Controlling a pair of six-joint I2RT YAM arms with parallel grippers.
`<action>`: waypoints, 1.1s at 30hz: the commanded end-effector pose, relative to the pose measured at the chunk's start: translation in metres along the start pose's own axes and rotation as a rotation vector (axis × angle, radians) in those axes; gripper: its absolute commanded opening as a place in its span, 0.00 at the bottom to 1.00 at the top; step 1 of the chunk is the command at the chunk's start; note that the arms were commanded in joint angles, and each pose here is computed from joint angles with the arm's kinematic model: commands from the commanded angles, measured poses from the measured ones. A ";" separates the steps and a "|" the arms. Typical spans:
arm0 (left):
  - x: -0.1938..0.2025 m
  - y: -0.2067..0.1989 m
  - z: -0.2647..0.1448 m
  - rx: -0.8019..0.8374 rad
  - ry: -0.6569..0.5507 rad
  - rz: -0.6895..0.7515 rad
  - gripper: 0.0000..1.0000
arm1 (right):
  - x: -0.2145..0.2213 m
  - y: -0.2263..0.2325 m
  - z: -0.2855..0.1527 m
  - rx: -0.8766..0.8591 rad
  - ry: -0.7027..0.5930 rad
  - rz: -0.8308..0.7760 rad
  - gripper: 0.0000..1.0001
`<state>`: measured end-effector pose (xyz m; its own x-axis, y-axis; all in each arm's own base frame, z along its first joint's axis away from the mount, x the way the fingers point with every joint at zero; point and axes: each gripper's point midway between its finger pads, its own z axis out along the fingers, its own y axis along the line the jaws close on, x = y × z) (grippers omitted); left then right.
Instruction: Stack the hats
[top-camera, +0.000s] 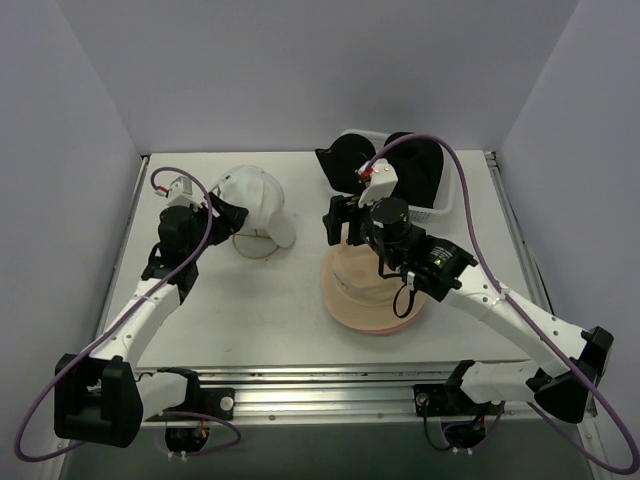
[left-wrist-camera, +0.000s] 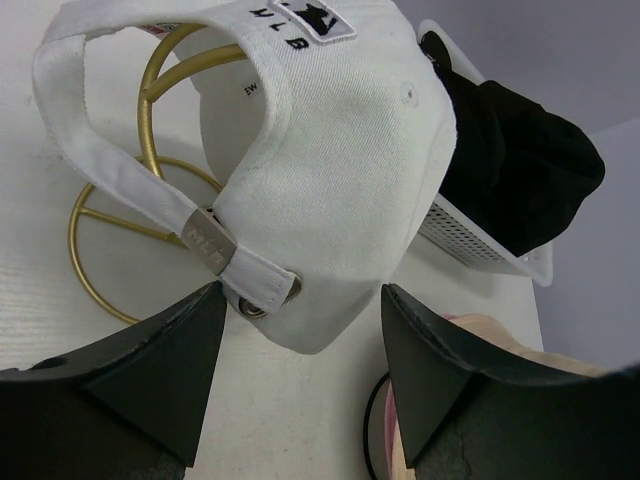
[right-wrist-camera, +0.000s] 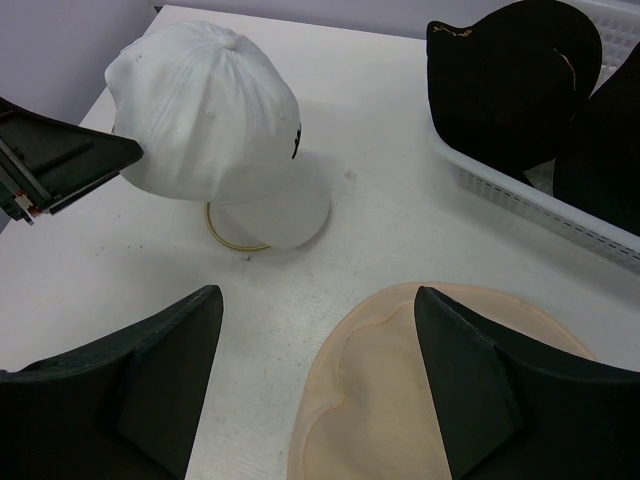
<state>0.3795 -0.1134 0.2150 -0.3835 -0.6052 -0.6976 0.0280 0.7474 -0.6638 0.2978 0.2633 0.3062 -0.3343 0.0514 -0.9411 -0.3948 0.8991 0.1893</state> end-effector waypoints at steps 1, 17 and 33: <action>-0.016 -0.021 0.000 0.082 -0.080 -0.008 0.72 | -0.007 0.001 -0.001 0.008 -0.029 -0.003 0.73; -0.002 0.002 0.005 0.019 -0.072 -0.027 0.06 | -0.006 0.000 -0.001 0.013 -0.028 -0.005 0.73; 0.000 0.027 0.000 -0.087 -0.071 -0.038 0.42 | -0.003 0.000 0.003 0.020 -0.016 -0.012 0.74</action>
<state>0.3823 -0.1030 0.1913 -0.3418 -0.6484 -0.6803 -0.0433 0.7339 -0.6778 0.2989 0.2640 0.3034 -0.3383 0.0459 -0.9399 -0.3921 0.9011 0.1852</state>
